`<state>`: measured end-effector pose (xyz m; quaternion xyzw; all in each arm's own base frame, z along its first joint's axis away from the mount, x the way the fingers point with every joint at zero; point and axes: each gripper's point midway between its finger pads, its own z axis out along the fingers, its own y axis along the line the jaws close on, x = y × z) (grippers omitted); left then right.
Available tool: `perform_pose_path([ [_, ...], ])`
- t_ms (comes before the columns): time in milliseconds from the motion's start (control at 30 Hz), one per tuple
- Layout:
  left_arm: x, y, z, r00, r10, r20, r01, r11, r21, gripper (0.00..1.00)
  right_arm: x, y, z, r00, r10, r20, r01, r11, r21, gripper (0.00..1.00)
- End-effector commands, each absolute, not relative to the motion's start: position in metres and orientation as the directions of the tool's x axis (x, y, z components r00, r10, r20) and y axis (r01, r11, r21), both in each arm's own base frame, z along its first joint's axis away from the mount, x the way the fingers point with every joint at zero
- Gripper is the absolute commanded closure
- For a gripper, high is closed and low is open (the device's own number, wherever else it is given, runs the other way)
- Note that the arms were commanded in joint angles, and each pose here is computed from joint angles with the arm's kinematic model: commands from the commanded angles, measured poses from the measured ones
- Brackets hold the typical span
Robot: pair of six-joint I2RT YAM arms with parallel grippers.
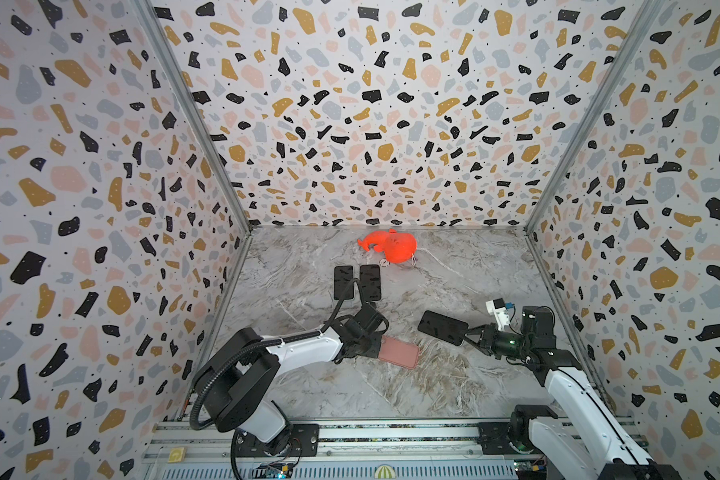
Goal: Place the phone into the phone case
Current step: 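Lift the pink case with the left gripper toward the phone in the right gripper, then lower the black phone into the pink case with right while left holds it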
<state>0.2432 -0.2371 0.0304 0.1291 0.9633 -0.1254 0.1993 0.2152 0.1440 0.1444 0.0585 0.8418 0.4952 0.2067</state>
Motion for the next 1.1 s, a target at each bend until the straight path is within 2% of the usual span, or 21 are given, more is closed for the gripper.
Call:
perform_pose_path([
  [0, 0.242, -0.242, 0.03, -0.895, 0.174, -0.411, 0.289, 0.927, -0.237, 0.74, 0.218, 0.155, 0.175, -0.897, 0.259, -0.359, -0.203, 0.479, 0.854, 1.0],
  [167, 0.237, -0.253, 0.039, -0.896, 0.162, -0.413, 0.305, 0.901, -0.309, 0.52, 0.218, 0.159, 0.176, -0.9, 0.246, -0.359, -0.208, 0.482, 0.851, 1.0],
  [267, 0.234, -0.256, 0.039, -0.9, 0.151, -0.409, 0.306, 0.887, -0.347, 0.47, 0.218, 0.159, 0.174, -0.903, 0.242, -0.354, -0.206, 0.48, 0.853, 1.0],
  [467, 0.219, -0.269, 0.036, -0.922, 0.125, -0.367, 0.298, 0.835, -0.463, 0.46, 0.216, 0.16, 0.171, -0.911, 0.242, -0.333, -0.189, 0.472, 0.861, 1.0],
  [700, 0.209, -0.268, 0.039, -0.933, 0.087, -0.349, 0.27, 0.811, -0.52, 0.46, 0.212, 0.167, 0.163, -0.933, 0.213, -0.29, -0.169, 0.451, 0.876, 1.0],
  [900, 0.227, -0.256, 0.055, -0.926, 0.015, -0.378, 0.241, 0.793, -0.559, 0.44, 0.204, 0.182, 0.152, -0.959, 0.181, -0.219, -0.127, 0.415, 0.901, 1.0],
  [1067, 0.242, -0.251, 0.065, -0.918, -0.008, -0.397, 0.239, 0.788, -0.568, 0.41, 0.196, 0.192, 0.134, -0.983, 0.16, -0.094, -0.025, 0.387, 0.922, 1.0],
])
